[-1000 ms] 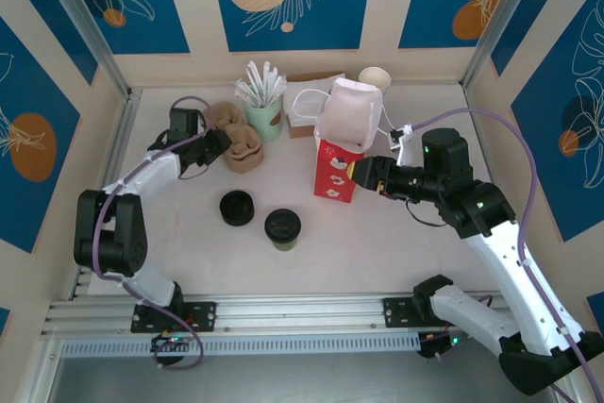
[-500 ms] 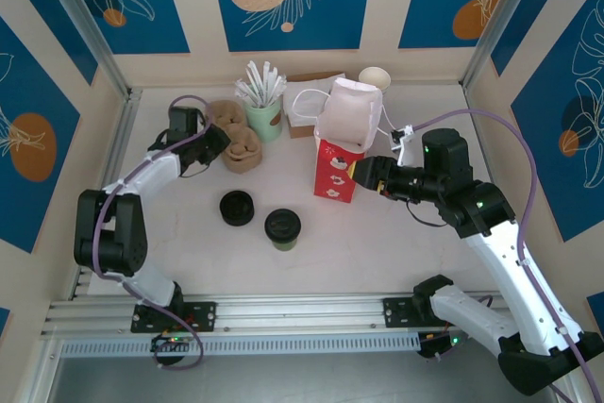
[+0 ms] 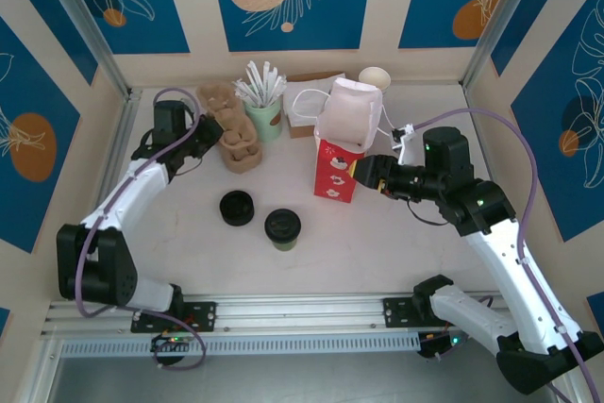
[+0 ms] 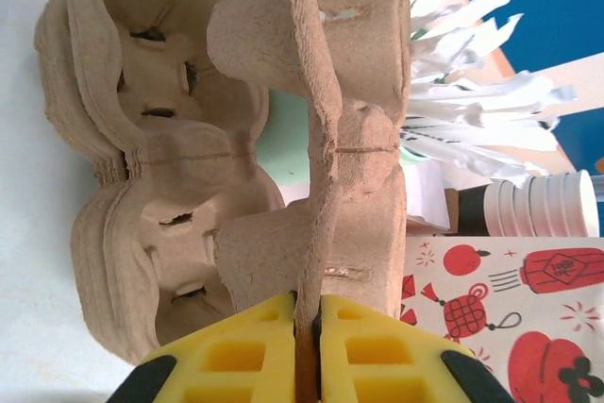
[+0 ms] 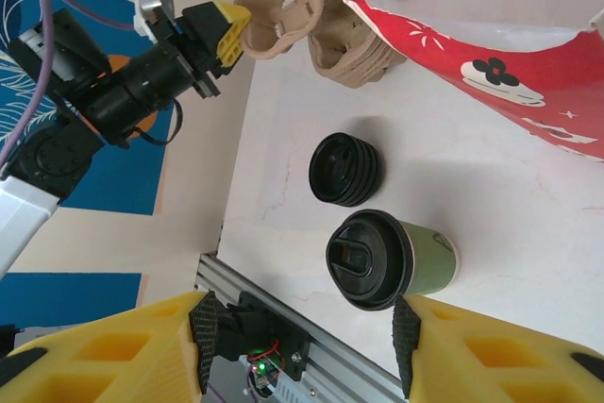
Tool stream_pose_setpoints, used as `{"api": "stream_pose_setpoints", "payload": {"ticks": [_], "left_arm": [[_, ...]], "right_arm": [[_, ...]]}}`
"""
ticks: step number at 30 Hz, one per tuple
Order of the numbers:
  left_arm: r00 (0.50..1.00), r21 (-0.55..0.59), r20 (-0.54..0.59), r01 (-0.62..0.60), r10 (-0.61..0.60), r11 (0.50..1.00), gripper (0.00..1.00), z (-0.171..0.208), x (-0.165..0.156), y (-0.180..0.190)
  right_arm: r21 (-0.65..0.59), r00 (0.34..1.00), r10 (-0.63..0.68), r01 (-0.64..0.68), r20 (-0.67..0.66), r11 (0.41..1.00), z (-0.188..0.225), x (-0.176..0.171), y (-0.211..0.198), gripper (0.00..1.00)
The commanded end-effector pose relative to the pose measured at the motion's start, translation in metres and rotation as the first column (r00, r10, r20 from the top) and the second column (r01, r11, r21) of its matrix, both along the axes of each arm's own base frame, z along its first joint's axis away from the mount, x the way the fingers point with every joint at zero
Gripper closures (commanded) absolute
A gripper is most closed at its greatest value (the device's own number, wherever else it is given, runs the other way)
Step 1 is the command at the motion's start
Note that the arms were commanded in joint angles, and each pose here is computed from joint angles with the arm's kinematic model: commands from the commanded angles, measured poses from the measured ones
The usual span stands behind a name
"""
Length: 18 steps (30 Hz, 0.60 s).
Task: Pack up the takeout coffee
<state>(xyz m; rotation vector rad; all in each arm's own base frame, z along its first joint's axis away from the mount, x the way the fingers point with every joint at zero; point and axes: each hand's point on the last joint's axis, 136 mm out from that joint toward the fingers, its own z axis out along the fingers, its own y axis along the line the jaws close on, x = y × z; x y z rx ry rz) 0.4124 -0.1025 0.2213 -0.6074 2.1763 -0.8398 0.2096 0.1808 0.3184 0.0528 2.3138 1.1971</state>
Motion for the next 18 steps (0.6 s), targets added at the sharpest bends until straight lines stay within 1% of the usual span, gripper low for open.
{"api": "stream_pose_setpoints", "payload": {"ticks": [1, 6, 9, 13, 15, 18], "left_arm": [[0.998, 0.044, 0.053, -0.027, 0.025, 0.999, 0.89, 0.03, -0.018, 0.014], [0.992, 0.08, 0.124, -0.038, 0.028, 0.996, 0.89, 0.066, -0.054, 0.023], [0.985, 0.086, 0.168, 0.015, -0.029, 0.996, 0.88, 0.085, -0.077, 0.017], [0.953, 0.059, 0.255, 0.152, -0.162, 0.987, 0.88, 0.116, -0.105, -0.003], [0.923, 0.036, 0.302, 0.24, -0.24, 0.97, 0.88, 0.132, -0.117, -0.017], [0.873, 0.017, 0.354, 0.352, -0.335, 0.936, 0.88, 0.149, -0.132, -0.036]], "right_arm": [[0.015, 0.996, 0.031, -0.033, 0.083, 0.999, 0.021, -0.002, -0.001, 0.44], [0.055, 0.984, 0.064, -0.074, 0.167, 0.996, 0.04, -0.003, 0.0, 0.44], [0.085, 0.977, 0.096, -0.114, 0.191, 0.99, 0.045, -0.002, 0.007, 0.44], [0.138, 0.968, 0.129, -0.161, 0.214, 0.977, 0.054, 0.004, 0.018, 0.44], [0.164, 0.959, 0.156, -0.198, 0.238, 0.966, 0.061, 0.006, 0.024, 0.43], [0.183, 0.924, 0.23, -0.294, 0.306, 0.938, 0.071, 0.005, 0.037, 0.41]]}}
